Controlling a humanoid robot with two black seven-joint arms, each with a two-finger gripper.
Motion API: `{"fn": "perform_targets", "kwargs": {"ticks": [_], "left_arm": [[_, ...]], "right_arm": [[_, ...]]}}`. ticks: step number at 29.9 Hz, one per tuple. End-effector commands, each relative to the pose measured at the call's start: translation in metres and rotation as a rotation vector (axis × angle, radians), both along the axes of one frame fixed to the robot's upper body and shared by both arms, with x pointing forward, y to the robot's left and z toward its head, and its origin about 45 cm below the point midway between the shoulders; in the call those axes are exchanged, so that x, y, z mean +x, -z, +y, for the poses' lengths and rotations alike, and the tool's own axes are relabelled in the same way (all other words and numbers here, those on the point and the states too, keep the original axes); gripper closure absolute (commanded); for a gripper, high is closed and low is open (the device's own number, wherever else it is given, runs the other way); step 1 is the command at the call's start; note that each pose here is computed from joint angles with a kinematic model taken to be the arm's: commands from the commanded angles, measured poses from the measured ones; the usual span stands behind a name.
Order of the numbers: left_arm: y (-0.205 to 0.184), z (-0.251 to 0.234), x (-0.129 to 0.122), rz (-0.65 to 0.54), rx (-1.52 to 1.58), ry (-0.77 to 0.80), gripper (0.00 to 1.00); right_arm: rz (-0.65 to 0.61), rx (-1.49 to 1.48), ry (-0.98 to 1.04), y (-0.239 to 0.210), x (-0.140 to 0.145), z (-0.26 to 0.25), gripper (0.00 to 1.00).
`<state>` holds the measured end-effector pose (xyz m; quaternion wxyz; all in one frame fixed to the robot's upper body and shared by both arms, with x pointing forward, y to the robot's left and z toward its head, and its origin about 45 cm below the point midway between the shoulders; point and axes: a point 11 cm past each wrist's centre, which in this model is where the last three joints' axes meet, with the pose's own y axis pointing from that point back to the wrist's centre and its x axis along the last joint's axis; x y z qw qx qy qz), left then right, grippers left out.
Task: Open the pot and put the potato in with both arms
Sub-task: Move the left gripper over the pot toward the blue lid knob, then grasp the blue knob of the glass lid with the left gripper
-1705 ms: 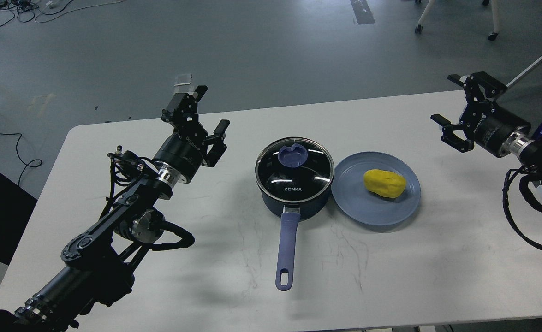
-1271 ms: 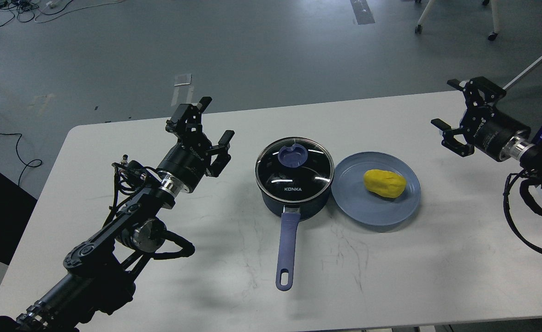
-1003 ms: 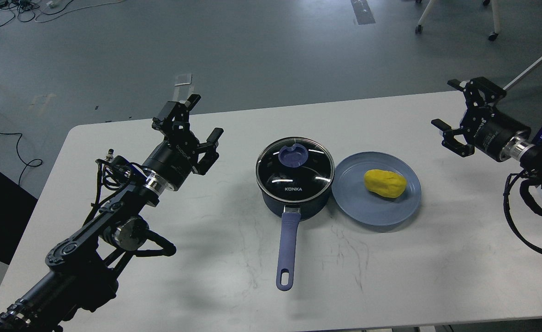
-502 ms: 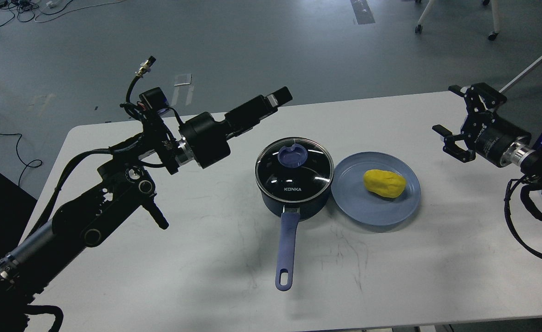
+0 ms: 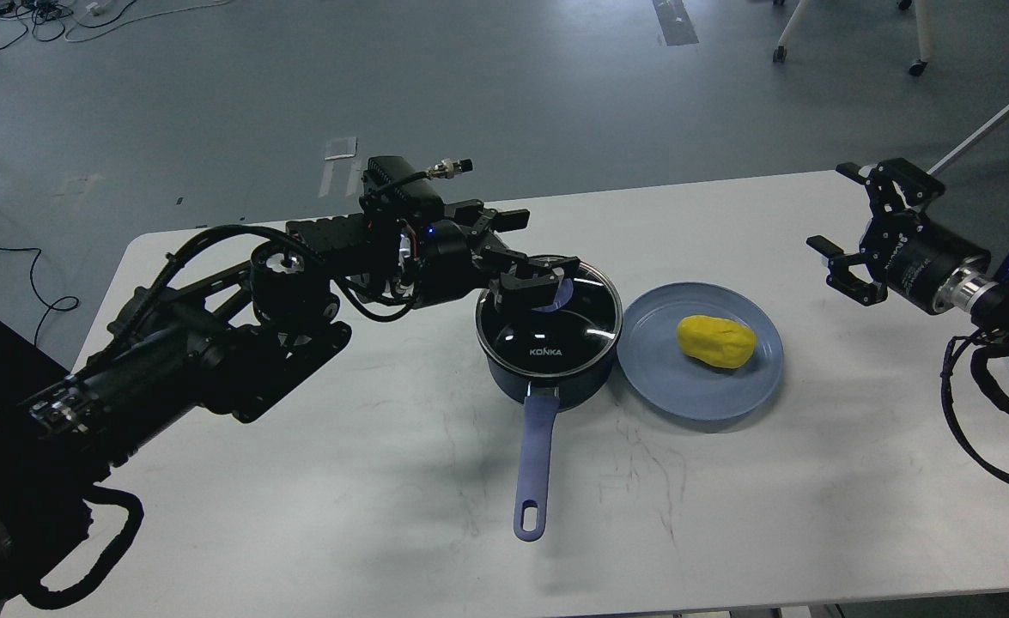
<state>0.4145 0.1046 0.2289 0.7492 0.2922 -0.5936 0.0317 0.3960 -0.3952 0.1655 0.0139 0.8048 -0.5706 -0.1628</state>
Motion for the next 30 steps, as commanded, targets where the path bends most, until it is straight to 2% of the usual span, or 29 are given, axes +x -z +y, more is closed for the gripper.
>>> {"fn": "perform_targets", "kwargs": {"ticks": [1, 11, 21, 30], "left_arm": [[0.01, 0.004, -0.003, -0.013, 0.05, 0.015, 0.02], [0.033, 0.007, -0.014, 0.017, 0.085, 0.025, 0.02], [0.041, 0.011, -0.005, 0.018, 0.092, -0.015, 0.02], [0.045, -0.002, -0.008, 0.029, 0.081, -0.002, 0.02]], "right_arm": [[0.001, 0.001, -0.001, 0.001, 0.0, 0.001, 0.02], [0.001, 0.001, -0.001, 0.001, 0.0, 0.001, 0.02], [0.001, 0.001, -0.004, 0.001, 0.0, 0.001, 0.02], [0.002, -0.001, -0.001, 0.001, -0.001, 0.0, 0.02]]}}
